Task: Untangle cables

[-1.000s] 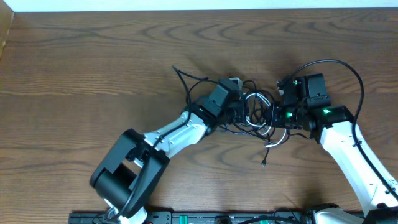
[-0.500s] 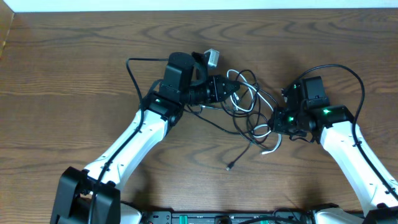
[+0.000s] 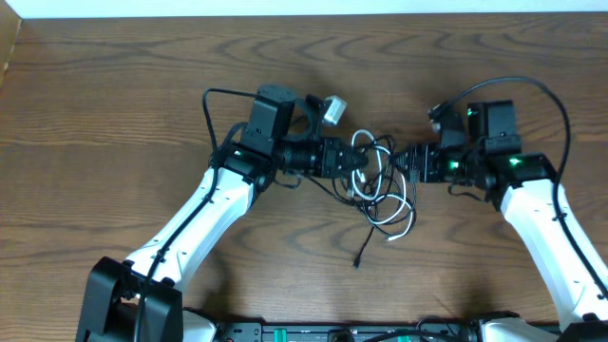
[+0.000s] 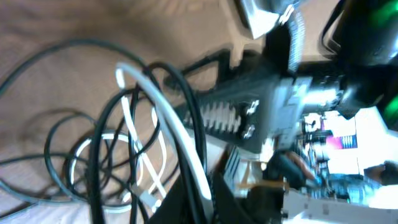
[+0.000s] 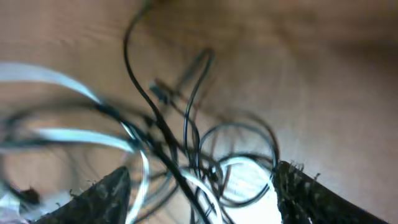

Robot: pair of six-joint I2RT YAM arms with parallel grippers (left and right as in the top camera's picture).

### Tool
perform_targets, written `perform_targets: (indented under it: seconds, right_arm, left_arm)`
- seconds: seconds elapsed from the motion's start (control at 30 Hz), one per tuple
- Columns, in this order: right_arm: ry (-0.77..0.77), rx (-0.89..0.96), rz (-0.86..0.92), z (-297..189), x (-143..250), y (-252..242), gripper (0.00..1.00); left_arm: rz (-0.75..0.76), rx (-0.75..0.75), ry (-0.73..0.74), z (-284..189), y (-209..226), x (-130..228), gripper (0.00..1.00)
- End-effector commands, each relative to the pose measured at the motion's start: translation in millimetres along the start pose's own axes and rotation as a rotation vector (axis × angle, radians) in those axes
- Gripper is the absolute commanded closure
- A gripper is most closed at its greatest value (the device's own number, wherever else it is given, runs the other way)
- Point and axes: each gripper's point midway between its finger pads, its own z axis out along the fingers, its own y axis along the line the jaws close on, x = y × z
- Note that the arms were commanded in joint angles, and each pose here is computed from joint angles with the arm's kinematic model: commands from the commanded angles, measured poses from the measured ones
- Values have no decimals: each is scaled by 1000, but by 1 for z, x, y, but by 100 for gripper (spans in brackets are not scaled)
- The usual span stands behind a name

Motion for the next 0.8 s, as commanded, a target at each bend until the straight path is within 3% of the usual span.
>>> perform_targets:
  seconds: [0.0, 0.23, 0.3, 0.4, 0.47, 0.53, 0.67, 0.77]
  right_arm:
    - [-56, -51, -80, -12, -18, 14, 26]
    - [-68, -231, -260, -17, -18, 46, 32]
    - [-67, -253, -277, -18, -17, 50, 41]
    - [-85, -256, -291, -18, -21, 52, 62]
    - [-97, -257, -299, -18, -24, 53, 66]
    - [-111, -260, -308, -18, -27, 55, 77]
    - [-120, -277, -339, -16, -28, 64, 77]
    - [-132, -295, -376, -15, -30, 74, 71]
  left_arm:
    - [133, 43, 26, -6, -14, 5, 92]
    - [167, 159, 74, -8, -33, 14, 92]
    - [174, 176, 79, -9, -36, 15, 92]
    - [180, 194, 84, -9, -39, 16, 92]
    - [179, 197, 85, -9, -40, 16, 92]
    - [184, 226, 96, -11, -45, 18, 92]
    - [203, 259, 101, -12, -51, 18, 92]
    - [205, 262, 101, -12, -51, 18, 92]
